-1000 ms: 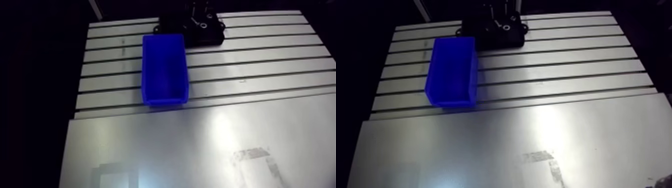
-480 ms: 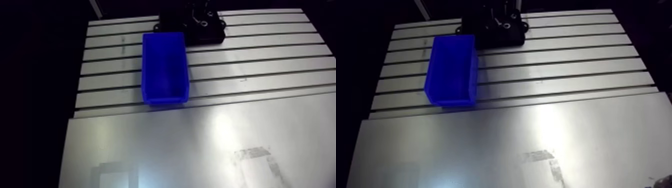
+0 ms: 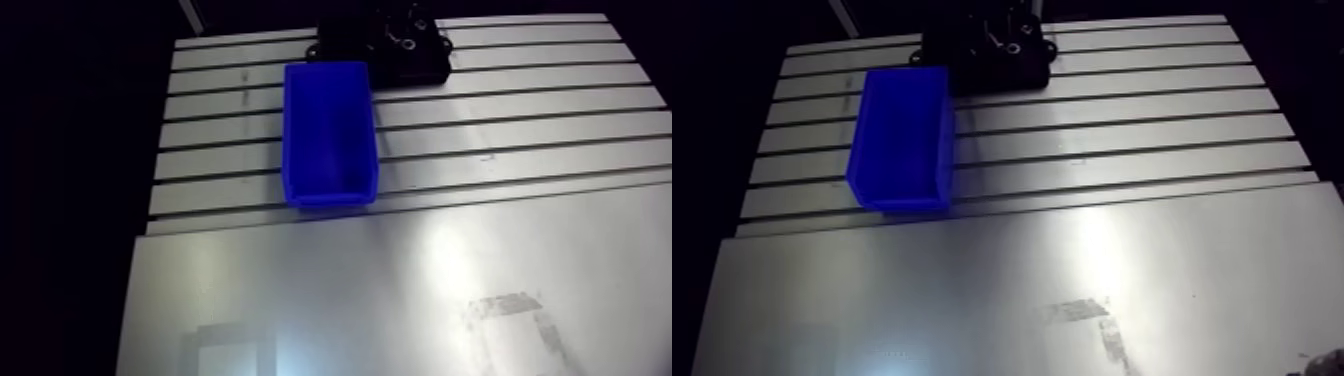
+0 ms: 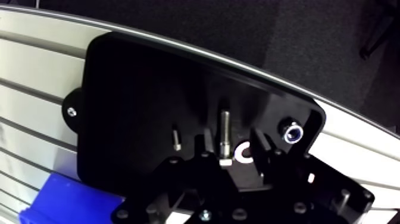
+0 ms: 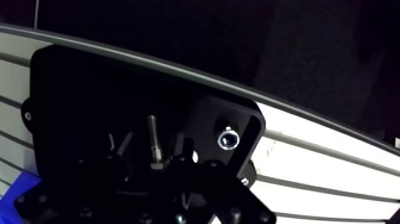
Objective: Pick up the M10 bolt from the tray and put it into the blue bin.
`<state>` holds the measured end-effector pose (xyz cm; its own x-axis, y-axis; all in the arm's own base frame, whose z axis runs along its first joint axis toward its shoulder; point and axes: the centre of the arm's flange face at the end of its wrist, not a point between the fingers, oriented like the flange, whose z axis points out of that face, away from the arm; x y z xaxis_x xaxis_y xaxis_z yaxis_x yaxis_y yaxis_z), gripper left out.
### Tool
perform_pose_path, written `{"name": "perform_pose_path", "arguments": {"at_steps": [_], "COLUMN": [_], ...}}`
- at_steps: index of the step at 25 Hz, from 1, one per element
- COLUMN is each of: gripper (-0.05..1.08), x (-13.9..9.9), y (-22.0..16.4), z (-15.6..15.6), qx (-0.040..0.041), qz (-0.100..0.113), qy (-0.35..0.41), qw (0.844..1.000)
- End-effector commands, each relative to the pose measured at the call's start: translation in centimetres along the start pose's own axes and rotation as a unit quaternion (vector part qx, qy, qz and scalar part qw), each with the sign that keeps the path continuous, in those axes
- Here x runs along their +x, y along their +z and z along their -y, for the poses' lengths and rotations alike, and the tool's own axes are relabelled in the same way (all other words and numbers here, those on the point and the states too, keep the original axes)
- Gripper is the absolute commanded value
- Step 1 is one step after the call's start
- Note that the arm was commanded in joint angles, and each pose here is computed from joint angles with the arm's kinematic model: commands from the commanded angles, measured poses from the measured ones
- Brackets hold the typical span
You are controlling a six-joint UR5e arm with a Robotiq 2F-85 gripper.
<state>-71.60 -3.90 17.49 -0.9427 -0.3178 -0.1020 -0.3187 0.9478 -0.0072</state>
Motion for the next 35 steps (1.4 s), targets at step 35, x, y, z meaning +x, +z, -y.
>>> {"name": "perform_pose_path", "arguments": {"at_steps": [35], "gripper": [0.71], "x": [-0.10], "y": [0.87], "z": [0.06], "qx": [0.0027], "qz": [0.007], "qy": [-0.001], "qw": [1.000]}}
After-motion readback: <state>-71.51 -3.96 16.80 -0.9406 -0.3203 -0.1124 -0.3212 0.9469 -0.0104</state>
